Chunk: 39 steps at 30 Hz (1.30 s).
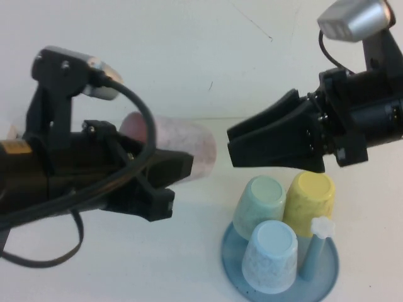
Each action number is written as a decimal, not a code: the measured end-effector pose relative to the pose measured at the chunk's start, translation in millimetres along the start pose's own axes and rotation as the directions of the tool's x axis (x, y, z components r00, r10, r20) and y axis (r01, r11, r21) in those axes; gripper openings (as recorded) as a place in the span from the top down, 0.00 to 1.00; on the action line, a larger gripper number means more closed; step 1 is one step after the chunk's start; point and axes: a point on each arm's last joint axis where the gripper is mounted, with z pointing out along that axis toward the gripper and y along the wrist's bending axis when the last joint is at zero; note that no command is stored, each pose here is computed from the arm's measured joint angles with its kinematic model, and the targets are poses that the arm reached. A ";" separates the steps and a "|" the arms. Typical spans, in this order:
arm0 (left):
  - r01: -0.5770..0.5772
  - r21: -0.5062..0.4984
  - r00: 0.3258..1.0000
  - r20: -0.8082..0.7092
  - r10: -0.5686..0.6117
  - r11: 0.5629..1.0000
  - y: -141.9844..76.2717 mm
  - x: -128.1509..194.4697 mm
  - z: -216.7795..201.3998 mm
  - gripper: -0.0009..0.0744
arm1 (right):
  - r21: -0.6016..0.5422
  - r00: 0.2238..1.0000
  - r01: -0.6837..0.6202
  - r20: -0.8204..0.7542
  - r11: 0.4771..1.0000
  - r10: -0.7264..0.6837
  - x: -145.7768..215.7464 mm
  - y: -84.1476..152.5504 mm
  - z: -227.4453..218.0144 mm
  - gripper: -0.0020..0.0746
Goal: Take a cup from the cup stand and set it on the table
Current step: Place the cup on the table
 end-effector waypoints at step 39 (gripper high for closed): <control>-0.060 -0.204 0.721 -0.686 -0.099 0.977 106.5 62.7 163.8 0.90 | 0.796 0.785 0.386 -0.549 0.466 0.289 72.8 83.0 -123.7 0.97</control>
